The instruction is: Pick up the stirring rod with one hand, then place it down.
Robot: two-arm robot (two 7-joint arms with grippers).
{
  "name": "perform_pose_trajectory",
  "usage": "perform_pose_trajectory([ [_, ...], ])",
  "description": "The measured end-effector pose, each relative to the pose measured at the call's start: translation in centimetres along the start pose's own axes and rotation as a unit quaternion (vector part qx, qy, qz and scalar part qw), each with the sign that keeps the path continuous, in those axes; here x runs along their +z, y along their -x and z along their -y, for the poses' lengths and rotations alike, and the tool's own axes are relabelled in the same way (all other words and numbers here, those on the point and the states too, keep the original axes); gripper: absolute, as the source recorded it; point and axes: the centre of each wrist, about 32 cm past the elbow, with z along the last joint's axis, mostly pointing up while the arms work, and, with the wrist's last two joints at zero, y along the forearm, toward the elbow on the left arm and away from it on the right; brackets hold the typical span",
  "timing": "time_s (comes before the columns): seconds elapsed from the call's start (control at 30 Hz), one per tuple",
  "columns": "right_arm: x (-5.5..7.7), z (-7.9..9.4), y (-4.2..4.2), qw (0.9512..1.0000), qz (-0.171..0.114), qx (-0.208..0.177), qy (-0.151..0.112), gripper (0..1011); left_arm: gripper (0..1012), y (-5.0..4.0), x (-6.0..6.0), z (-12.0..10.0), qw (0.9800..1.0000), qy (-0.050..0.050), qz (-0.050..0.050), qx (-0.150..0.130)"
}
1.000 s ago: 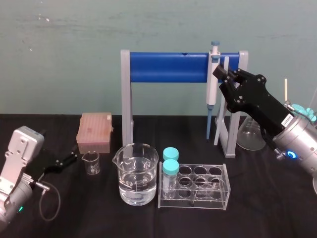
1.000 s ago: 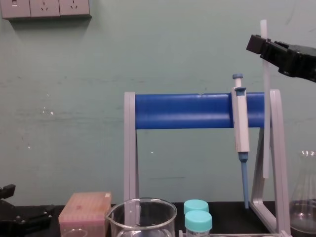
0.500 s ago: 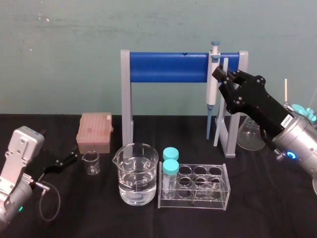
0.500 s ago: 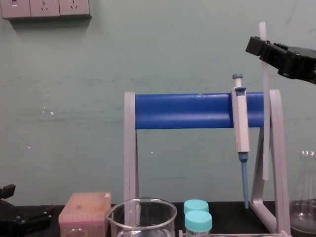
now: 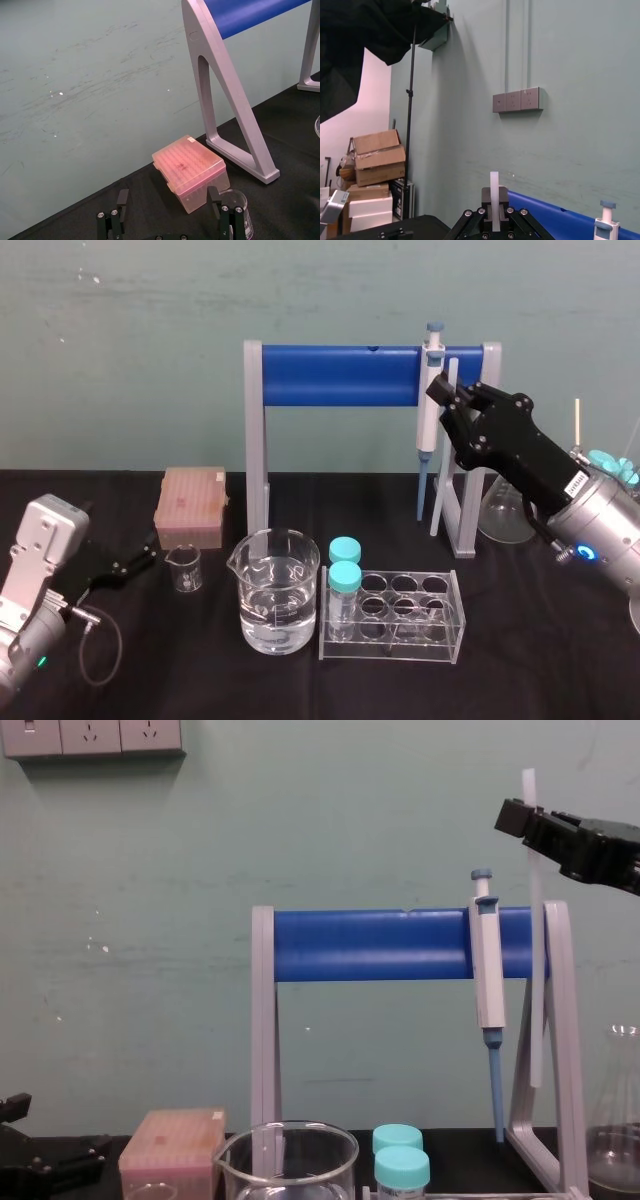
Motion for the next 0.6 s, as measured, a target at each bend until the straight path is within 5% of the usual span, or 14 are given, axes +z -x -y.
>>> perform_pose_trajectory([
  [0.6, -0.21, -0.08, 0.04, 1.0, -0.004, 0.004, 0.005, 70, 1000, 0.0, 0.0, 0.0, 1.0, 0.0, 0.0, 0.0],
])
